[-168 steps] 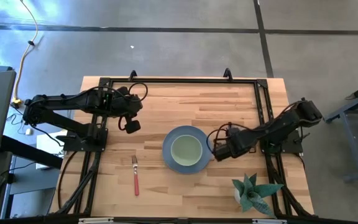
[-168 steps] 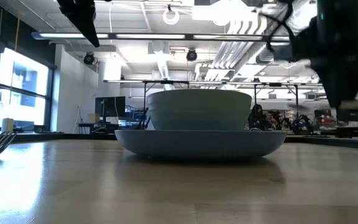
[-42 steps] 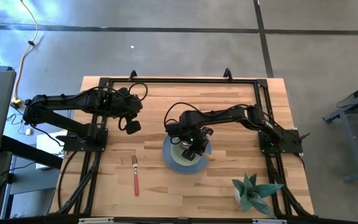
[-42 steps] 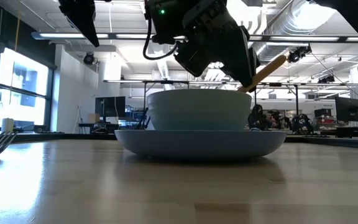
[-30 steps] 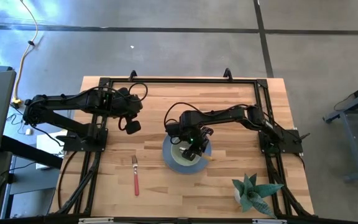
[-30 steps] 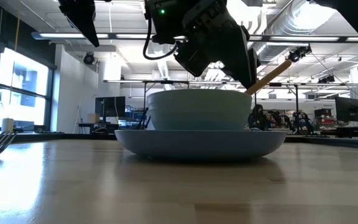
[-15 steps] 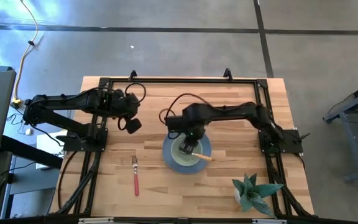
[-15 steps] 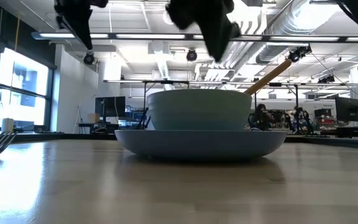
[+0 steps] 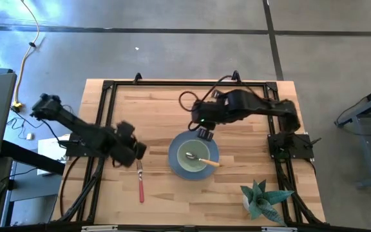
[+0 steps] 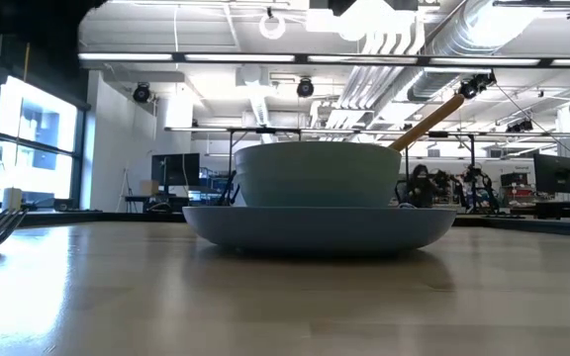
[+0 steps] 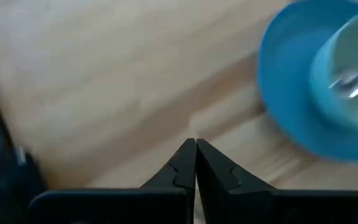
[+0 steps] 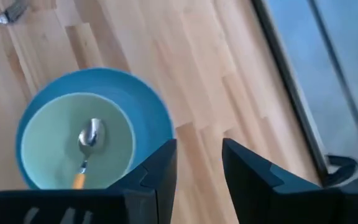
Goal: Set table place
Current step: Put the pink plate on the left side of the blue plate
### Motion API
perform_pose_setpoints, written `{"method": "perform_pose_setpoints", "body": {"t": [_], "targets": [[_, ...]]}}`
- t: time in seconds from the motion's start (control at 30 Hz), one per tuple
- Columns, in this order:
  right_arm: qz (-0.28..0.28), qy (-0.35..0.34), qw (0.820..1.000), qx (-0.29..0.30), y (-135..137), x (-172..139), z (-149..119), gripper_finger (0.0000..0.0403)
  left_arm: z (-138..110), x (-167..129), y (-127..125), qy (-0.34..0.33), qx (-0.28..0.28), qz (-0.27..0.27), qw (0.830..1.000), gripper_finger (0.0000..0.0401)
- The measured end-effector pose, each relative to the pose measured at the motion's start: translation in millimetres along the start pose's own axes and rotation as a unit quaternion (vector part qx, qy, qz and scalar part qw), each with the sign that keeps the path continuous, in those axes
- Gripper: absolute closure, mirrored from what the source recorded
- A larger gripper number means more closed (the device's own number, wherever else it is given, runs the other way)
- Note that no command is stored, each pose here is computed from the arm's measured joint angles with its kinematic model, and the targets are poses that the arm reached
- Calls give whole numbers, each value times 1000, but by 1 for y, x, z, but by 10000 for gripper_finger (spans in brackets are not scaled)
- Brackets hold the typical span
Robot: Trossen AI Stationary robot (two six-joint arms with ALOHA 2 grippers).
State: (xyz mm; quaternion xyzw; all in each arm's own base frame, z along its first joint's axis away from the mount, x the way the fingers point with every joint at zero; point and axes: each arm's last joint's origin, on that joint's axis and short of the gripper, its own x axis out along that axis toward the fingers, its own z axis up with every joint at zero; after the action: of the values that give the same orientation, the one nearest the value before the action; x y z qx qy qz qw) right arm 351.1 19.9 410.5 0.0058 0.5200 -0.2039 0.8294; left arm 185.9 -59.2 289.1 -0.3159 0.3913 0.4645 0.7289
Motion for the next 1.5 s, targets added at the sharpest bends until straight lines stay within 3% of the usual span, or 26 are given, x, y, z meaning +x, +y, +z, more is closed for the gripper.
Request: {"method": "perform_pose_setpoints", "body": {"t": [0.13, 0.27, 0.5, 0.73, 0.97, 1.2, 1.5], "targets": [[-4, -26, 1000, -16, -11, -19, -5, 284, -39, 22, -12, 80, 2, 59, 995, 396], [-12, -44, 999, -17, -19, -32, -9, 284, -63, 37, -25, 153, 12, 101, 983, 364], [-10, -51, 998, -18, -22, -38, -12, 284, -82, 48, -48, 179, -90, 61, 978, 264], [-8, -51, 998, -36, -21, -38, -12, 284, -108, 51, -63, 219, -126, 36, 967, 198], [-8, -50, 997, -62, -21, -38, -12, 284, -141, 63, -75, 242, -161, 46, 956, 185], [-11, -49, 996, -73, -23, -37, -11, 284, -153, 80, -90, 234, -189, 15, 954, 185], [0, -46, 996, -77, -23, -37, -11, 284, -163, 93, -89, 249, -186, 61, 948, 185]]}}
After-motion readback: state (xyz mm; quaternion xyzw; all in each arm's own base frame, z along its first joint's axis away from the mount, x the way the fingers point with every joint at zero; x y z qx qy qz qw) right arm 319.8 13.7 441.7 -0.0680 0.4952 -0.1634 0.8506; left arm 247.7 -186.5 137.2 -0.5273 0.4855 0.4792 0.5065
